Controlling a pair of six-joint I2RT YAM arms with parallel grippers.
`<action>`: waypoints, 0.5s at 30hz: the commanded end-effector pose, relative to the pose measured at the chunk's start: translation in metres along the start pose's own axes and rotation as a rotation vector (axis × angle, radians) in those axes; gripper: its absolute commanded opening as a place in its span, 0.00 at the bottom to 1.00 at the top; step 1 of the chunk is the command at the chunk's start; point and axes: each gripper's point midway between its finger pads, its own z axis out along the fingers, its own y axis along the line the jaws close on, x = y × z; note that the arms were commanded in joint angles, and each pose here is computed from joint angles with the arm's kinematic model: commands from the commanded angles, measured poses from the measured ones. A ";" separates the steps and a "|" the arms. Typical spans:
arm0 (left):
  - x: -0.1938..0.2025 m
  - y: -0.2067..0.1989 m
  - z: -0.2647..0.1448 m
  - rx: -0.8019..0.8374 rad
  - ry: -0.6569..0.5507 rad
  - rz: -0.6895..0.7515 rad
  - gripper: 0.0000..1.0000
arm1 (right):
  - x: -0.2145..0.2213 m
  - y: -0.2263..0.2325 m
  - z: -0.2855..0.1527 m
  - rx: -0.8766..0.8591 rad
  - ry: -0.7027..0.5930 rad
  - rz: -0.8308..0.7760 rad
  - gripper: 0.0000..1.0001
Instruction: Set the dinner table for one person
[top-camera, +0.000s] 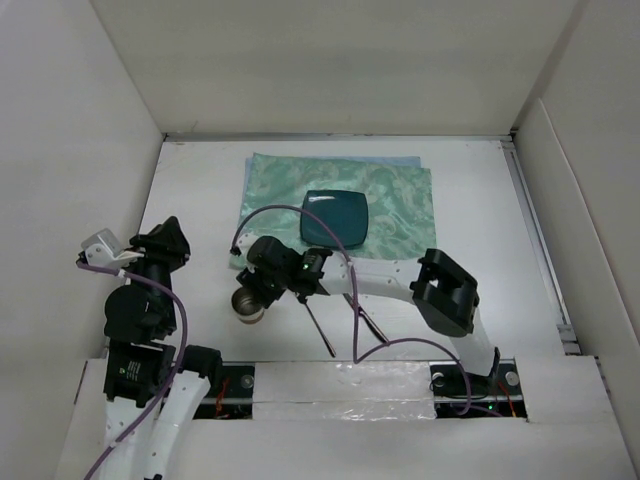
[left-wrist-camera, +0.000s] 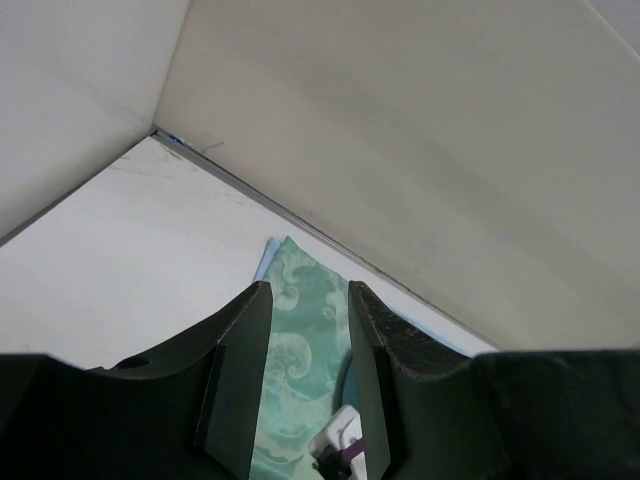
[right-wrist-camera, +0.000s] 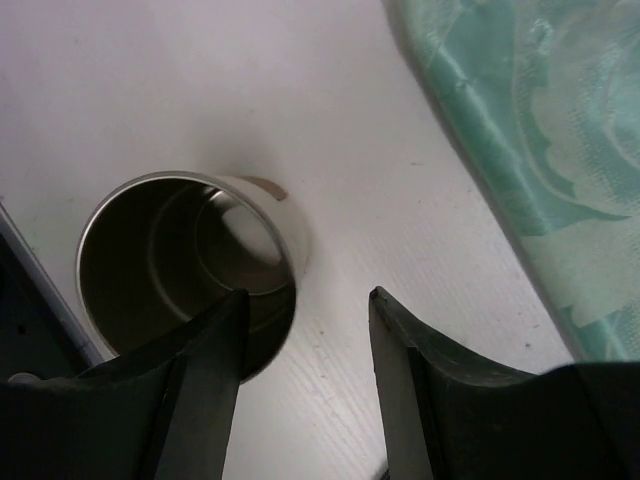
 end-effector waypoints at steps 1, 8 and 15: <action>-0.005 -0.007 0.004 0.026 -0.023 -0.005 0.34 | -0.025 0.016 -0.009 -0.052 -0.051 -0.019 0.56; 0.001 -0.012 0.006 0.056 0.000 0.011 0.35 | -0.059 0.010 -0.027 -0.004 -0.172 0.042 0.00; 0.047 -0.050 0.018 0.263 0.195 0.102 0.48 | -0.132 -0.160 -0.149 0.229 -0.465 0.260 0.00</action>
